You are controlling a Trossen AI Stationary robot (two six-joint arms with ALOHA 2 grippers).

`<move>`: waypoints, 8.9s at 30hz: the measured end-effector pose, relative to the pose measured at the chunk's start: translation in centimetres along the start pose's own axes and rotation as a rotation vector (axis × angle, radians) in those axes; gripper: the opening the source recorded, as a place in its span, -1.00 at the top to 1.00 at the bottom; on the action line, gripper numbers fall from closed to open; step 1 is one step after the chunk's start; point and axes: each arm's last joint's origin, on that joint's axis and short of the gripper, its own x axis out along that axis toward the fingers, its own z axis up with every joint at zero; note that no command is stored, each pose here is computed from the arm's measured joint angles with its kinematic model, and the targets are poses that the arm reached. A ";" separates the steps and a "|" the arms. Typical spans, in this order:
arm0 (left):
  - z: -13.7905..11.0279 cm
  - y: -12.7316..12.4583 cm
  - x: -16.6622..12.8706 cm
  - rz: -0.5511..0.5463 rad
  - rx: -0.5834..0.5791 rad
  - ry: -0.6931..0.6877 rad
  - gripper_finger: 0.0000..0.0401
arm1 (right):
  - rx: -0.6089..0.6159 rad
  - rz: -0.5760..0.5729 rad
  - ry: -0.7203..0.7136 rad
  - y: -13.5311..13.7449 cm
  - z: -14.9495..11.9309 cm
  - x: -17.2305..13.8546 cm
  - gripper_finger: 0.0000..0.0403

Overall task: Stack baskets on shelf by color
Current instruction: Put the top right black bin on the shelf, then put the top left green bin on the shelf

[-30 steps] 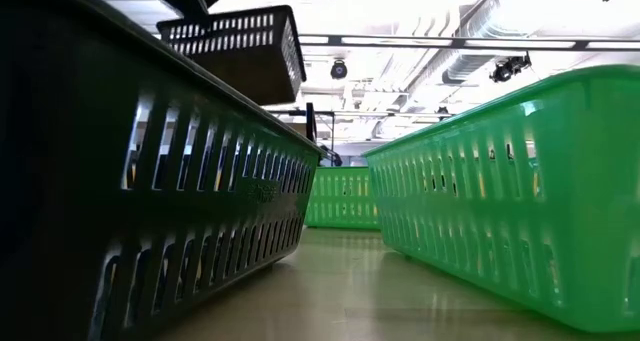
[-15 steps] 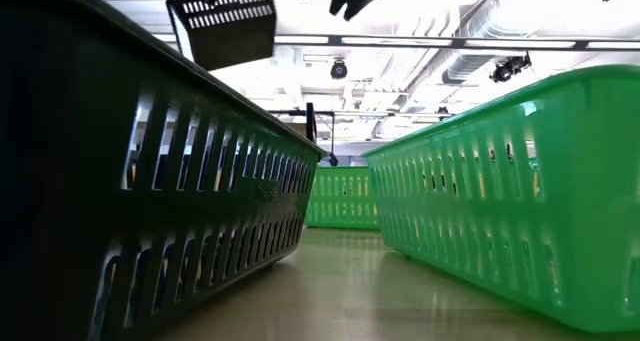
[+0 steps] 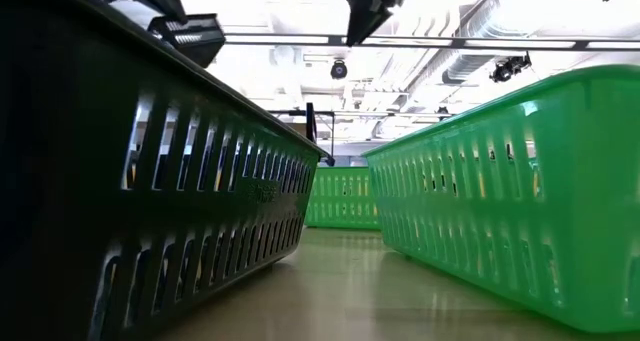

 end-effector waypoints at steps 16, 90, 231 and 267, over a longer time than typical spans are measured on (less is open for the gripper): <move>-0.9 0.0 5.4 0.298 -0.140 0.180 1.00 | 0.016 -0.078 0.083 -5.4 -0.9 3.1 0.20; 3.6 1.5 3.4 0.110 0.076 0.560 0.58 | 0.048 0.023 0.102 -8.2 -1.7 4.6 0.20; -4.9 -2.0 1.5 -0.625 0.787 0.613 0.63 | -0.070 0.639 0.441 20.8 -4.8 1.6 0.20; -4.9 -1.9 1.6 -0.596 0.812 0.594 0.63 | -0.098 0.571 0.652 24.7 -7.8 6.3 0.97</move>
